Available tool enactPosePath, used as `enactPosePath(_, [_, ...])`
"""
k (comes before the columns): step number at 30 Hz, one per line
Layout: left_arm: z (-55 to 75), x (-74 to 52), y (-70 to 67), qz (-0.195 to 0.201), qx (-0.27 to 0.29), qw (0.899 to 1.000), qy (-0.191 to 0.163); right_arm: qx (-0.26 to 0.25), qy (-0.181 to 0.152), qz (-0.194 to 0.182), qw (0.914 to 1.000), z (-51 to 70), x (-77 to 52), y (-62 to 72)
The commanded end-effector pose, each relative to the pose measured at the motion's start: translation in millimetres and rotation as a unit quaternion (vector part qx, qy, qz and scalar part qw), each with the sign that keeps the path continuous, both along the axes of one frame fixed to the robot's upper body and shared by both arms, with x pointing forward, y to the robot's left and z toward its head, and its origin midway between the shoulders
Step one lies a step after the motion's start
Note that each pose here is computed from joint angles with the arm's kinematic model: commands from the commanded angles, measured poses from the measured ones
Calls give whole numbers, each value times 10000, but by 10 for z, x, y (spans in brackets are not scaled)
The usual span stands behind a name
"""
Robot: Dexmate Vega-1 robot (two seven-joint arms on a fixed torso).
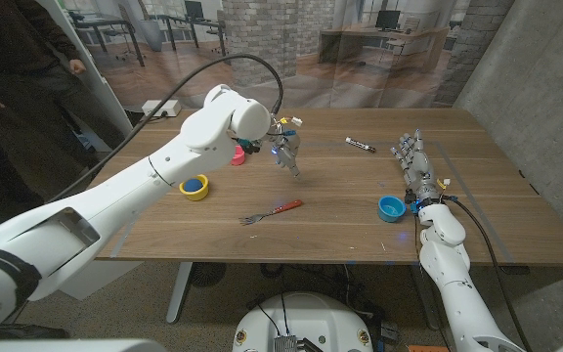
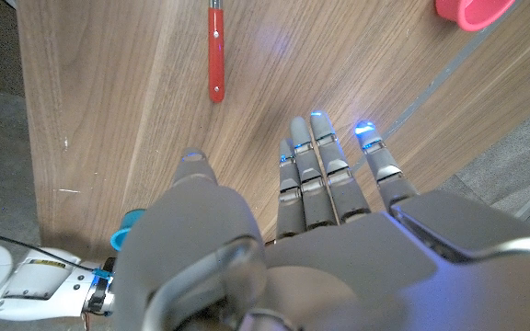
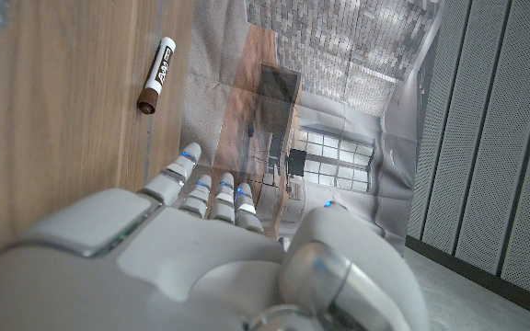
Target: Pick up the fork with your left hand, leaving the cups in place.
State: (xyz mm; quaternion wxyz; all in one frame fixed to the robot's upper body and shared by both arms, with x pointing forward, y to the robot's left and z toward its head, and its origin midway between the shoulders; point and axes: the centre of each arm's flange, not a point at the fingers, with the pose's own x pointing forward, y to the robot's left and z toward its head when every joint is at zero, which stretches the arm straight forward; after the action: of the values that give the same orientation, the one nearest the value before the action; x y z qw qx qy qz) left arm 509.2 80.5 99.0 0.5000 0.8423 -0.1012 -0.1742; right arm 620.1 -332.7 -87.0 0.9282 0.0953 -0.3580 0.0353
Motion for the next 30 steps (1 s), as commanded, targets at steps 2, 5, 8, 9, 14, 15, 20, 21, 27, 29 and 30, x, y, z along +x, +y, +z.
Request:
enactPosePath(2, [-139, -15, -55, 190, 204, 9994, -211, -1, -17, 1, 10000, -26, -36, -27])
enactPosePath(5, [-165, -7, -55, 230, 197, 9992, -247, -4, -17, 5, 10000, -27, -37, -30])
enactPosePath(8, [-206, 15, -56, 286, 226, 9990, -271, -10, -12, 12, 10000, -32, -37, -32])
enactPosePath(9, [-220, 24, -55, 300, 230, 9989, -270, -11, -11, 14, 10000, -35, -36, -34])
enactPosePath(14, [-269, 74, -45, 404, 251, 9982, -371, -21, 1, 13, 10000, -46, -32, -41])
enactPosePath(15, [-274, 84, -46, 433, 261, 9980, -390, -25, 4, 10, 10000, -46, -31, -42])
enactPosePath(20, [-285, 119, -53, 453, 245, 9979, -396, -36, 3, 4, 10000, -39, -19, -49])
enactPosePath(21, [-289, 129, -56, 458, 254, 9978, -401, -37, 3, 0, 10000, -38, -17, -51])
enactPosePath(27, [-313, 200, -74, 425, 210, 9983, -326, -45, 1, -6, 10000, -29, -2, -55])
enactPosePath(29, [-325, 209, -86, 393, 229, 9984, -338, -41, 7, -5, 10000, -31, 6, -53])
enactPosePath(30, [-327, 213, -92, 379, 223, 9986, -290, -40, 9, -3, 10000, -32, 9, -53])
